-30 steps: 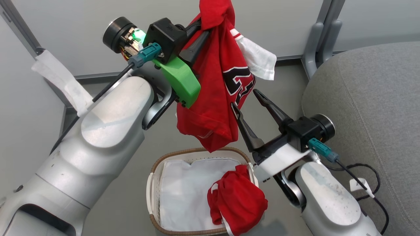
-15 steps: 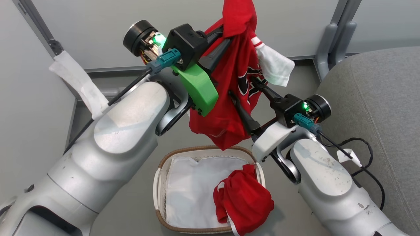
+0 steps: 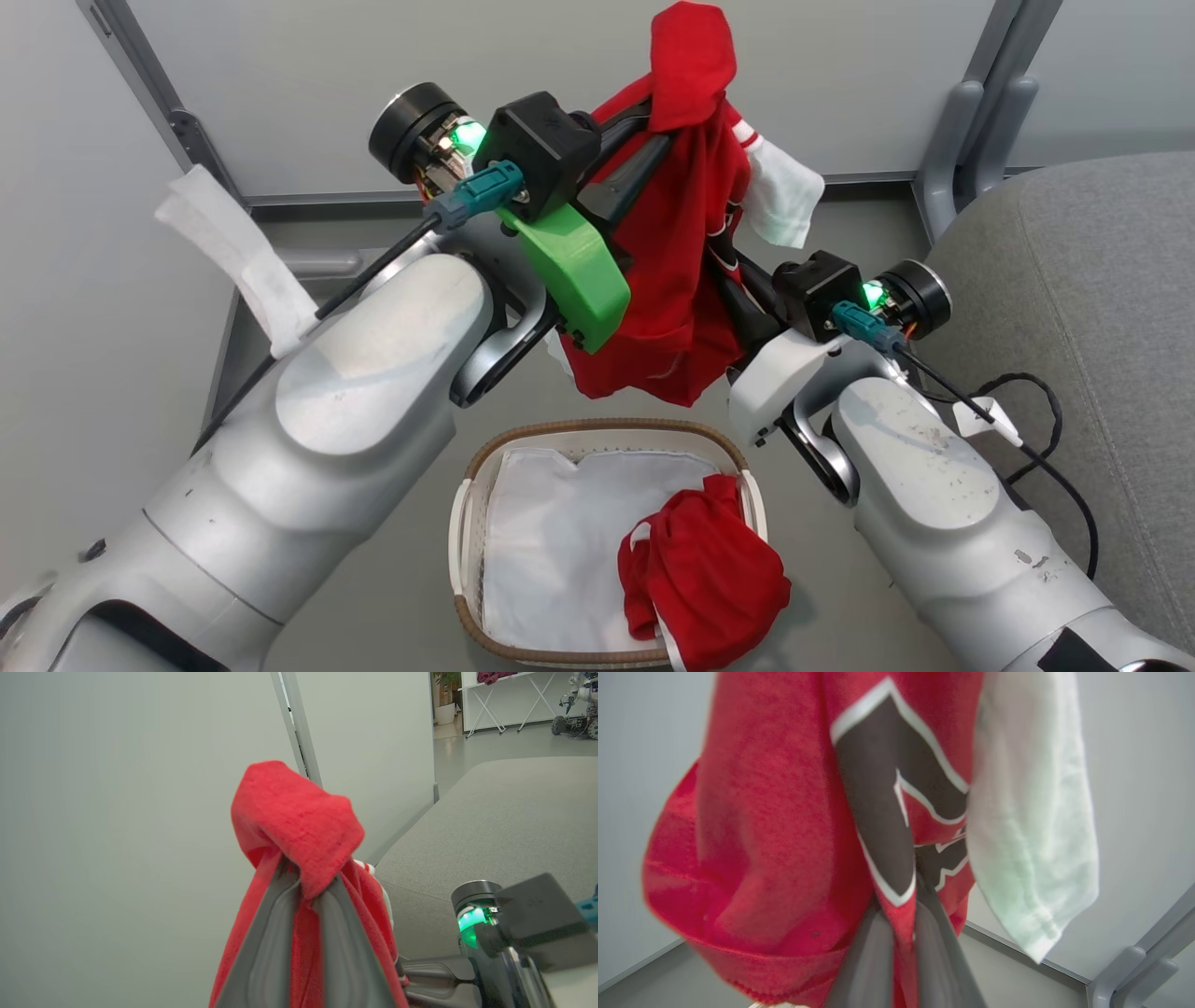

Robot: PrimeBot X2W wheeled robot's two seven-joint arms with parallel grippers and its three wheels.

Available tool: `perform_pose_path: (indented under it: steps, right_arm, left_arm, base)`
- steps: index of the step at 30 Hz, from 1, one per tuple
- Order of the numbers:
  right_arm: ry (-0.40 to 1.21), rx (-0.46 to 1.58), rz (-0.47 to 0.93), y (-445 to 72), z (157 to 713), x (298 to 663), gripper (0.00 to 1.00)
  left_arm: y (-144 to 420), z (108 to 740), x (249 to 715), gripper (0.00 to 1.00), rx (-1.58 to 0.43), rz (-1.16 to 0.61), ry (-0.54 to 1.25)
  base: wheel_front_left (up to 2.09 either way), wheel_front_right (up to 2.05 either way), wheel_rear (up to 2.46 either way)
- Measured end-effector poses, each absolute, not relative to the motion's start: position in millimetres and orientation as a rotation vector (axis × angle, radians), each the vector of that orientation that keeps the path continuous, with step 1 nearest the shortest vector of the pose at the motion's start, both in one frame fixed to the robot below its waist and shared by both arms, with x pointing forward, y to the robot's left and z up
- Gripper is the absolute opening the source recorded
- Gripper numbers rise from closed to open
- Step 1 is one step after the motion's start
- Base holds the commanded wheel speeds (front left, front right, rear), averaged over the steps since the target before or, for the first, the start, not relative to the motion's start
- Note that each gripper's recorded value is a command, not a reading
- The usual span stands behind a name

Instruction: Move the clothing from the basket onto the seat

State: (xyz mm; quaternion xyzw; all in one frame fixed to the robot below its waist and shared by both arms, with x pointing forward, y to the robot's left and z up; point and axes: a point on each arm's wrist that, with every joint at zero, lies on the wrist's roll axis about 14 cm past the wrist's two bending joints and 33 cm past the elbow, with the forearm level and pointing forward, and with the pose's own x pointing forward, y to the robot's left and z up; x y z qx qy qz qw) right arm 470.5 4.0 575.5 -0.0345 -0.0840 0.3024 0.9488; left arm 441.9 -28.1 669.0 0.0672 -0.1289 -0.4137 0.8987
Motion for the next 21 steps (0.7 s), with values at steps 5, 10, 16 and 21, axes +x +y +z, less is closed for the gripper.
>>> perform_pose_path:
  steps: [5, 10, 16, 21]
  right_arm:
    - [-0.179, -0.058, 0.594, -2.9, 578.5, 471.4, 0.00]
    - [-0.182, -0.035, 0.551, -17.4, 578.9, 471.0, 0.00]
    - [-0.205, -0.020, 0.463, -46.2, 585.4, 474.8, 0.00]
    - [-0.230, -0.017, 0.372, -76.3, 591.2, 477.9, 0.00]
  left_arm:
    - [-9.9, 653.7, 452.3, 0.00, 0.133, -0.800, -0.222]
    - [9.0, 640.4, 462.1, 0.00, 0.072, -0.730, -0.189]
    - [19.1, 618.2, 462.6, 1.00, 0.022, -0.693, -0.161]
    - [21.2, 593.7, 456.1, 1.00, -0.010, -0.683, -0.125]
  base:
    - [0.00, 0.00, 0.00]
    - [0.00, 0.00, 0.00]
    - [0.00, 0.00, 0.00]
    - [0.00, 0.00, 0.00]
